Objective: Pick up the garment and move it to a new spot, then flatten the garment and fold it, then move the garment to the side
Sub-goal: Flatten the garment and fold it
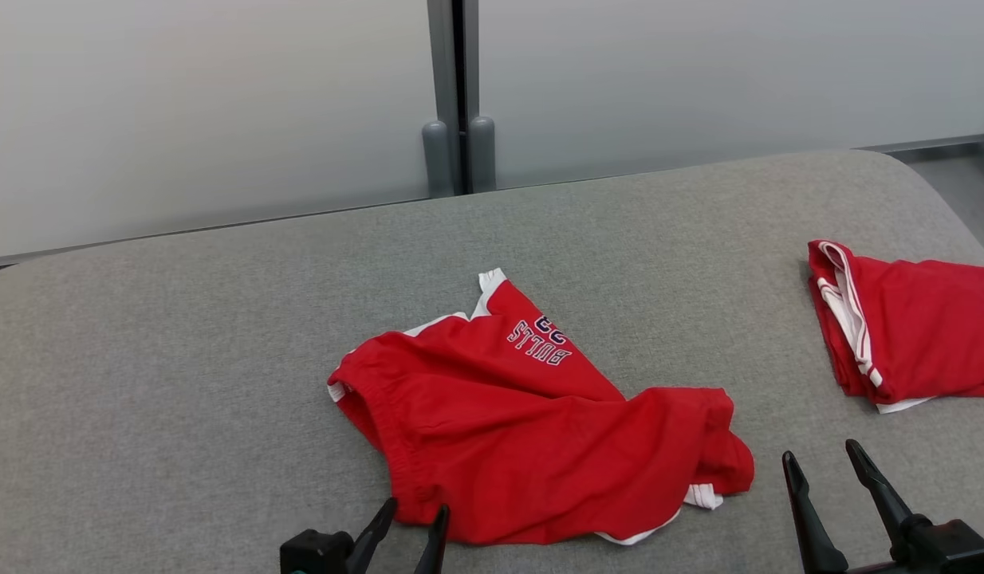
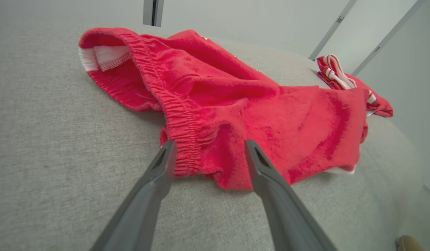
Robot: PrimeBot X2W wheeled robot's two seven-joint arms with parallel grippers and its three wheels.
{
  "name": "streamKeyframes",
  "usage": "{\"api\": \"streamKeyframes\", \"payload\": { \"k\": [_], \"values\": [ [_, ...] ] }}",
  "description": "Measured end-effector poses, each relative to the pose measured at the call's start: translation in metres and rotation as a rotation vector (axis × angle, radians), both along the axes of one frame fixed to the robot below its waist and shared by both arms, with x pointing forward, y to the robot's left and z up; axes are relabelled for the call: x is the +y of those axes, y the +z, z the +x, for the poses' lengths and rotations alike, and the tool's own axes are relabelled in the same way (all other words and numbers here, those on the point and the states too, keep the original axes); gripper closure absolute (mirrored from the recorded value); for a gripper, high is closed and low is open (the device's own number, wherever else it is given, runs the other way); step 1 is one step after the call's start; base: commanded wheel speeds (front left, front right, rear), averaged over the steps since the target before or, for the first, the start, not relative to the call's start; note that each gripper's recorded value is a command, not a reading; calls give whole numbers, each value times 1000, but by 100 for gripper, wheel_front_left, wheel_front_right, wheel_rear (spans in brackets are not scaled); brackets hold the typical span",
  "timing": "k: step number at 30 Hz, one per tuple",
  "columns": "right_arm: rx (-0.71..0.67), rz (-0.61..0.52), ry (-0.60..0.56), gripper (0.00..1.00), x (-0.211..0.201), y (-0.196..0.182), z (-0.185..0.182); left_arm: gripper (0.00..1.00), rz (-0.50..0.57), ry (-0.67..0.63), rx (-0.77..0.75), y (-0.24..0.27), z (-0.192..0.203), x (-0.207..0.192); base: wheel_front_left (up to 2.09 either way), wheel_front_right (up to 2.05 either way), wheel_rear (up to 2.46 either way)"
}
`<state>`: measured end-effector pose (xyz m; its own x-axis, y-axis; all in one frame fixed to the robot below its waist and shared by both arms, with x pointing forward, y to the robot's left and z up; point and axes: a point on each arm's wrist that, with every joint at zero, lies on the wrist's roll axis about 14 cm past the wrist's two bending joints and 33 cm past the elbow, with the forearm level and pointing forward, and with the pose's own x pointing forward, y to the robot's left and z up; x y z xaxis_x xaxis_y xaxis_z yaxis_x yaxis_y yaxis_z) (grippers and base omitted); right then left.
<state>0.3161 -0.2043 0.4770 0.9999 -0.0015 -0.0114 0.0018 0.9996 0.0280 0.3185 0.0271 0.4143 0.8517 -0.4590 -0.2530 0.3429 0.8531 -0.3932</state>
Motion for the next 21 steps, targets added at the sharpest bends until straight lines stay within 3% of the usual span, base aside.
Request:
{"api": "streamKeyframes", "payload": {
  "k": [5, 6, 7, 8, 9, 21],
  "values": [
    [21, 3, -41, 0, -12, -6, -4, 0, -28, -10, 18, -6, 10, -9, 0, 0, 0],
    [24, 5, -47, 0, -13, -6, -5, 44, -34, -12, 29, -8, 11, -11, 0, 0, 0],
    [27, 6, -53, 0, -15, -7, -5, 76, -29, -19, 40, -11, 12, -12, 0, 0, 0],
    [30, 6, -57, 0, -16, -8, -5, 95, -24, -23, 47, -14, 13, -13, 0, 0, 0],
    [32, 5, -60, 0, -17, -8, -5, 100, -22, -24, 48, -14, 15, -14, 0, 0, 0],
    [43, 16, -76, 0, -20, -12, 0, 100, -1, -50, 67, -23, 28, -16, 0, 0, 0]
  ]
}}
